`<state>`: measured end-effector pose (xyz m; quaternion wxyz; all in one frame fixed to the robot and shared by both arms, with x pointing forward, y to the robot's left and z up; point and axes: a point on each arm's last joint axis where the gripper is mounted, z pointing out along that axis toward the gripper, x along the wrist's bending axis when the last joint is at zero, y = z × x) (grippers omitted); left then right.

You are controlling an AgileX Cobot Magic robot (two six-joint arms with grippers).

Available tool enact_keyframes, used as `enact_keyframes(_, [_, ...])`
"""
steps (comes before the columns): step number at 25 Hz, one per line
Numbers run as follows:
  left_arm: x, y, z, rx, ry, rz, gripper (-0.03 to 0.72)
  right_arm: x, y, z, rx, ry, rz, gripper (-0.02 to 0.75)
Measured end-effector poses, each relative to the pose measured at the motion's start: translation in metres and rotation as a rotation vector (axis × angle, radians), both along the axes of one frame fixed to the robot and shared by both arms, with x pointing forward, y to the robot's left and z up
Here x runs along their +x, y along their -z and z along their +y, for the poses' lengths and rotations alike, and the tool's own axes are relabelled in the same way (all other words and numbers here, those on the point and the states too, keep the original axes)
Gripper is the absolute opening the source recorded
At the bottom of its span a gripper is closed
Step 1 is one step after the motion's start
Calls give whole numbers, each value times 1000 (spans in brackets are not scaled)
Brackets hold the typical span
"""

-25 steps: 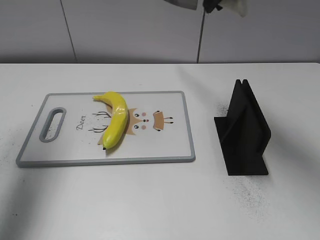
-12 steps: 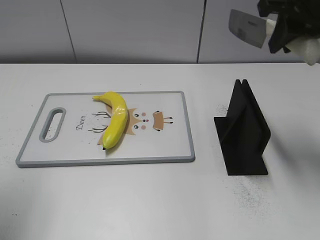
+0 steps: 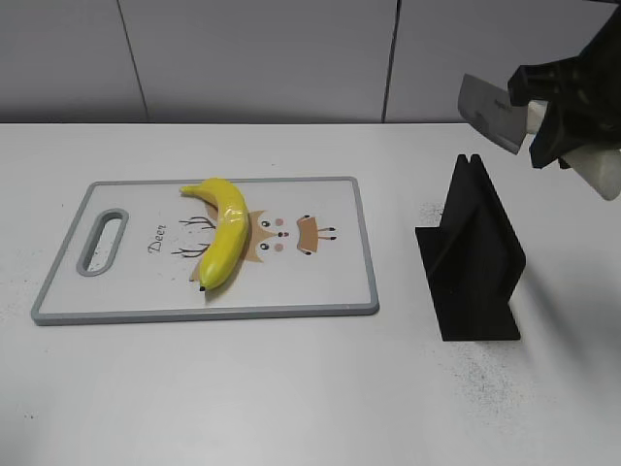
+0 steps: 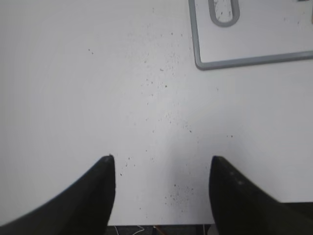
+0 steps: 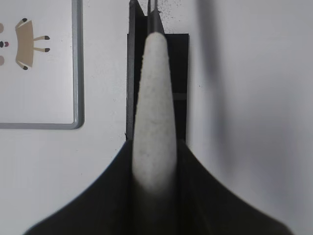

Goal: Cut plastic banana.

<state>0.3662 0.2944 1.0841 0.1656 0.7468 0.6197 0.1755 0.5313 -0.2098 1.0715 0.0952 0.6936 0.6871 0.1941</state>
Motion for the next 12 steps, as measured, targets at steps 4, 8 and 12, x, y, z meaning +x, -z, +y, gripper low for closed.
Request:
enact_keyframes(4, [-22, 29, 1, 0, -3, 23, 568, -1, 4, 0, 8, 4, 7, 160])
enact_keyframes(8, [-42, 52, 2, -5, -4, 24, 568, -2, 6, 2, 23, 7, 14, 160])
enact_keyframes(12, [-59, 57, 1, -32, -3, -45, 561, 2, 13, 4, 26, 10, 40, 160])
